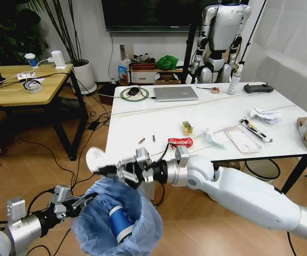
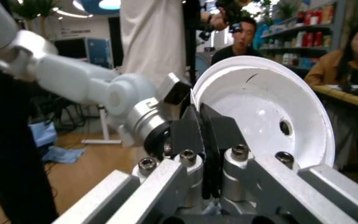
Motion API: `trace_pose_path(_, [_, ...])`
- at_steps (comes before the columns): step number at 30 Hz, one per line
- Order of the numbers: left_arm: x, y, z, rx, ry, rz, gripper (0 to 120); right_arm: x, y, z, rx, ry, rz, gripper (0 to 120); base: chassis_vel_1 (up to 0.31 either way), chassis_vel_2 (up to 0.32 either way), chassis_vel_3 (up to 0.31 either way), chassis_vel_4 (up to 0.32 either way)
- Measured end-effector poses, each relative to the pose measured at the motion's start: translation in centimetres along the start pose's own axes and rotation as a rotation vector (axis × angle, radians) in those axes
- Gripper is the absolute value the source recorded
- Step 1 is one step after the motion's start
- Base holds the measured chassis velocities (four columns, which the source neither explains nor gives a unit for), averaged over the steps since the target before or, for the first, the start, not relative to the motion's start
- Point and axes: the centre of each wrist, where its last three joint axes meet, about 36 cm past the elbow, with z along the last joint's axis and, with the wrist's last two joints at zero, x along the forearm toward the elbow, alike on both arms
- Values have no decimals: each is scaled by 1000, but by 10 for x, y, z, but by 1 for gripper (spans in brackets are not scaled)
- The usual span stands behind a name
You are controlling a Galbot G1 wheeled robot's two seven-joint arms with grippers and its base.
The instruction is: Pick up the trash bin and place the trash from the table into it.
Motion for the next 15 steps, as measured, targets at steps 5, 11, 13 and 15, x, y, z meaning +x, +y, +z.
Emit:
trace_pose_path(5, [0, -1, -1, 0, -4, -1, 0, 9, 2, 7, 8, 30, -57, 0, 0, 0, 0, 0])
trace_pose_path(11, [1, -3, -4, -3, -4, -2, 0, 21, 4, 17, 31, 60, -89, 4, 0, 0, 0, 0])
trace_pose_path(13, [1, -3, -6, -7, -6, -6, 0, 23, 5, 17, 34, 68, -94, 12, 0, 0, 0, 0])
trace_pose_path(15, [1, -3, -6, -8, -6, -7, 0, 24, 5, 17, 36, 71, -92, 15, 0, 0, 0, 0])
